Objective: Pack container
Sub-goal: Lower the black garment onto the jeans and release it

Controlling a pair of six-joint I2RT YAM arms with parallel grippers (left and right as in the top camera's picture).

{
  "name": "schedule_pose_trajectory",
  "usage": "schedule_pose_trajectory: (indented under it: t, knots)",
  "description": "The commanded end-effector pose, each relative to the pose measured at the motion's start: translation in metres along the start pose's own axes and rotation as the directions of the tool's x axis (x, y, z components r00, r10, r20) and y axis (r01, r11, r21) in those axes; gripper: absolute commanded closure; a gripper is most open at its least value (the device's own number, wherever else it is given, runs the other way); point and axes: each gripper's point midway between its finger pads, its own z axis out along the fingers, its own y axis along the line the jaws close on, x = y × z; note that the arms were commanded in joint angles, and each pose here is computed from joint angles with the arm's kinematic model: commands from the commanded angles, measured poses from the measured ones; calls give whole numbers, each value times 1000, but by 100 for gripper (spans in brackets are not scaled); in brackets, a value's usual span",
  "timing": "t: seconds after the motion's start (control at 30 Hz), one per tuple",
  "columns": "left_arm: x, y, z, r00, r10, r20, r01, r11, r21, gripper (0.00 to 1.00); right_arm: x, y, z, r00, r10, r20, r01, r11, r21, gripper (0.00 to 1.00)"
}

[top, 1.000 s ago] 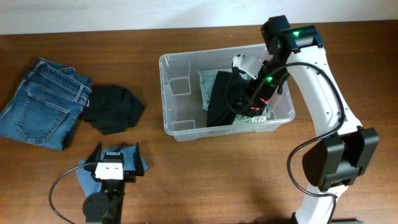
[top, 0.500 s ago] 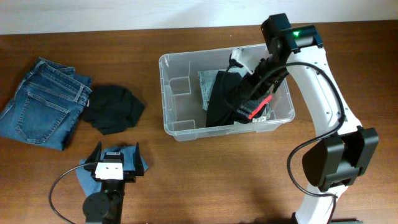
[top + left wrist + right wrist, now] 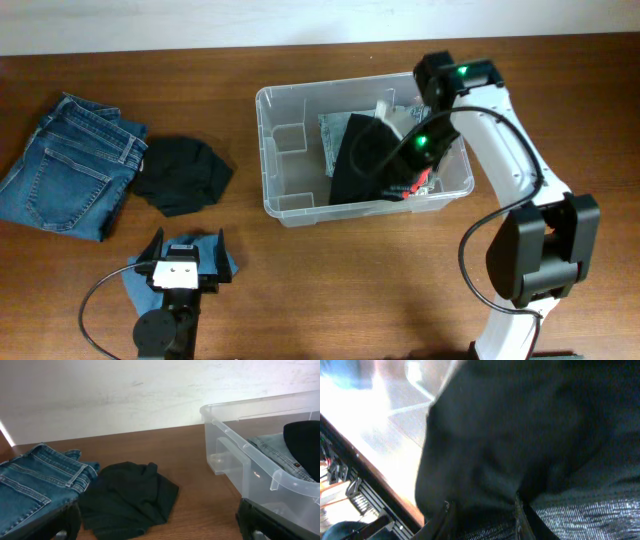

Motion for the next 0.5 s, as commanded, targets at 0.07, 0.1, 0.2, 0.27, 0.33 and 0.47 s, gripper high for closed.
schedule_pose_trajectory:
  t: [0.07,0.1,0.2,0.27,0.33,0.47]
  knots:
    - [2,3,0,1000,16,1,-16,1000,-13,0,26,-16,33,995,52,-89,-48,998,48,68]
    - [2,3,0,1000,16,1,-16,1000,-13,0,28,-28,40,993,80,-92,-71,993,99,69]
    - [2,3,0,1000,16,1,-16,1000,-13,0,30,-54,57,989,132,-70,-115,973,202,69]
    - [2,3,0,1000,16,0,-16,1000,-13,0,29,-62,66,990,131,-48,-117,968,224,68]
    - [2,3,0,1000,16,0,-16,1000,-13,0,26,-68,73,993,119,-22,-111,966,233,68]
    - [2,3,0,1000,16,1,-16,1000,-13,0,11,-70,63,991,130,30,-133,960,247,68]
